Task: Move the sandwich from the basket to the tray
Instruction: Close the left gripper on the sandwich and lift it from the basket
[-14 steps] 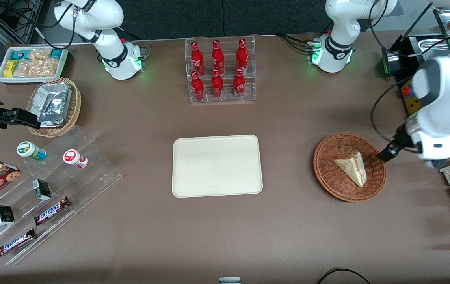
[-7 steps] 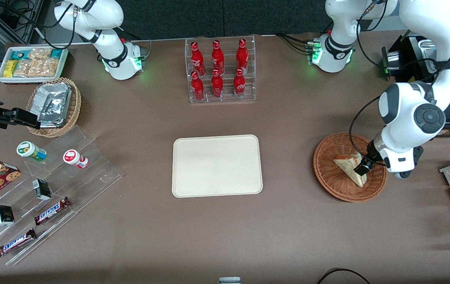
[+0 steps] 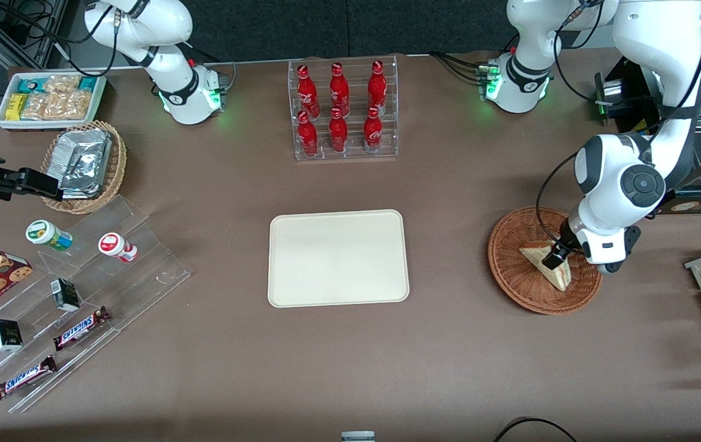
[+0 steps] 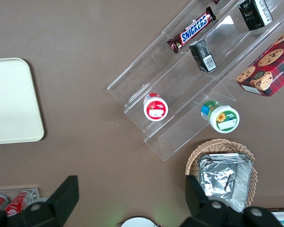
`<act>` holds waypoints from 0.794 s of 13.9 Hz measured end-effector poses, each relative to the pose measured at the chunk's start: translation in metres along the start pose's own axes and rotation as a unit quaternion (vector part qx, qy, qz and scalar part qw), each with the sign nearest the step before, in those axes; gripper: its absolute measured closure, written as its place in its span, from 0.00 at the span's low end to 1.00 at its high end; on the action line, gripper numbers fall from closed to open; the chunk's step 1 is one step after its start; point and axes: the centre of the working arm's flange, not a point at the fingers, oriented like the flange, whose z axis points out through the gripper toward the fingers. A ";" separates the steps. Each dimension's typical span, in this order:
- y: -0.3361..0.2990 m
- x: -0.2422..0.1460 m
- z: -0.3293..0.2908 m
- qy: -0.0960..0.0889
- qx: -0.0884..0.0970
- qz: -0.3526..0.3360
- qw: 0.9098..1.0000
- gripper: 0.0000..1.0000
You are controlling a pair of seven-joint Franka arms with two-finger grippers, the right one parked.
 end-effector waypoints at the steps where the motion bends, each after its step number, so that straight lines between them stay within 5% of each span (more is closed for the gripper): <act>1: 0.000 0.000 0.003 0.000 0.000 0.000 1.000 0.00; 3: 0.000 0.000 0.010 0.001 -0.002 0.000 1.000 0.04; 8: 0.003 0.000 0.016 0.003 -0.006 -0.003 1.000 0.58; 11: 0.022 -0.010 -0.005 -0.002 0.005 0.015 1.000 0.70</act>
